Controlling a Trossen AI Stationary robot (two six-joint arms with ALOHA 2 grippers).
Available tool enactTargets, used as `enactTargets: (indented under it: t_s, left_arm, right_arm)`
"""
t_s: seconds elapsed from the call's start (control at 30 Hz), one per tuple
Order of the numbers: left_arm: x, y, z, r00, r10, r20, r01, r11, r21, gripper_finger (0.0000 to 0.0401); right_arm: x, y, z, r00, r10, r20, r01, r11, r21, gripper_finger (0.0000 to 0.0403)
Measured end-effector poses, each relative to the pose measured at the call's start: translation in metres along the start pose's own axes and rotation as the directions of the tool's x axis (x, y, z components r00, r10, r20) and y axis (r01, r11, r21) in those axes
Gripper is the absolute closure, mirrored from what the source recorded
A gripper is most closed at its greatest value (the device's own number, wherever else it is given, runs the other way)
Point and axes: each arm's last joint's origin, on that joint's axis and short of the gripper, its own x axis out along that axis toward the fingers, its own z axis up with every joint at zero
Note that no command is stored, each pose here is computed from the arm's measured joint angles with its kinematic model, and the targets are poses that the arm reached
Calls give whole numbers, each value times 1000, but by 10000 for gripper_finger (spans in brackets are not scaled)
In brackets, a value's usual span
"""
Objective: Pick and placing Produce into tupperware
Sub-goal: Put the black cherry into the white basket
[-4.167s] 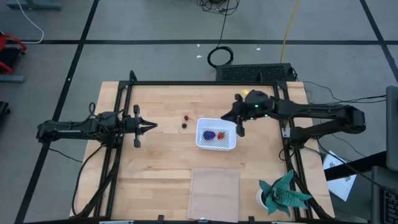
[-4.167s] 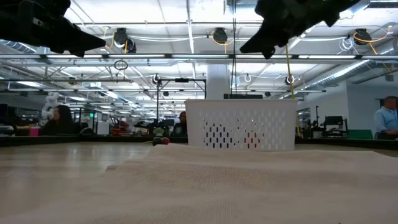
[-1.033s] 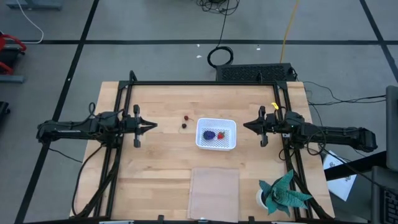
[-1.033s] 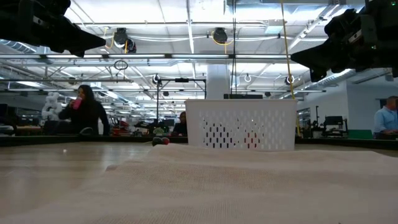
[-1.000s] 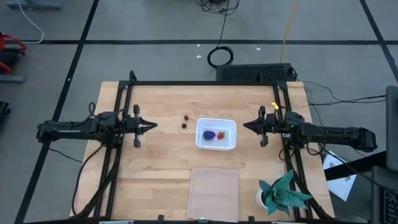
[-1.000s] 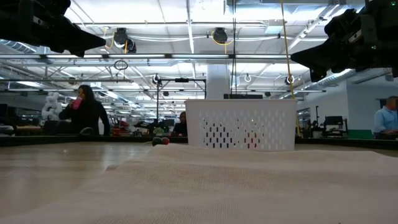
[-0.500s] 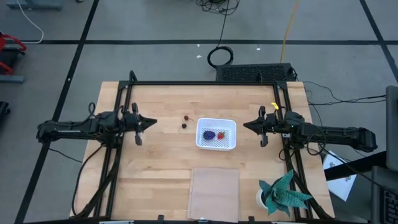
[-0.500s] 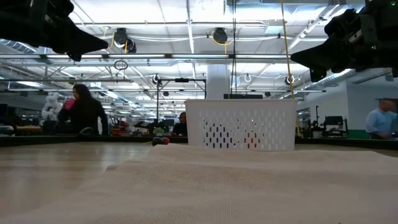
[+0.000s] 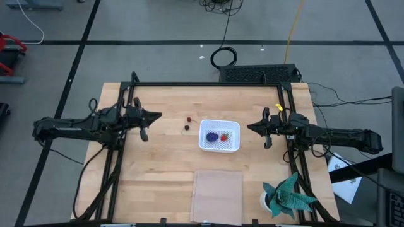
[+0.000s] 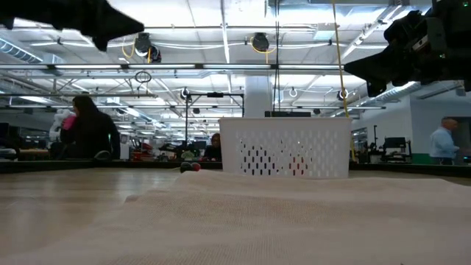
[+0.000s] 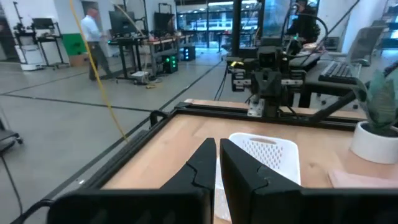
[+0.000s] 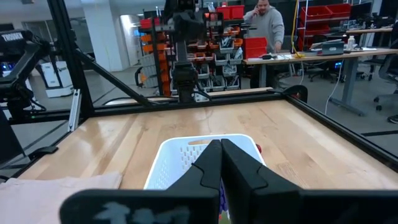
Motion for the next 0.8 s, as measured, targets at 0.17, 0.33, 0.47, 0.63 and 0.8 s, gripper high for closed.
enactTargets:
  t_s: [0.17, 0.33, 0.47, 0.63, 0.8]
  left_arm:
    - [16, -1, 35, 997, 66, -33, -66, 998, 11, 375]
    - [32, -2, 60, 994, 75, -79, -73, 997, 24, 375]
    - [45, -3, 69, 993, 55, -100, -52, 998, 28, 375]
    - [56, 0, 81, 993, 73, -94, -68, 996, 50, 375]
    - [61, 5, 104, 995, 85, -51, -82, 996, 44, 375]
  right_arm:
    - [0, 0, 0, 1000, 0, 0, 0, 1000, 1, 403]
    - [0, 0, 1, 1000, 1, 7, -1, 1000, 0, 403]
    - [0, 0, 1, 1000, 1, 15, -1, 1000, 0, 403]
    - [0, 0, 1, 1000, 1, 15, -1, 1000, 0, 403]
    - [0, 0, 3, 999, 3, 32, -3, 1000, -3, 403]
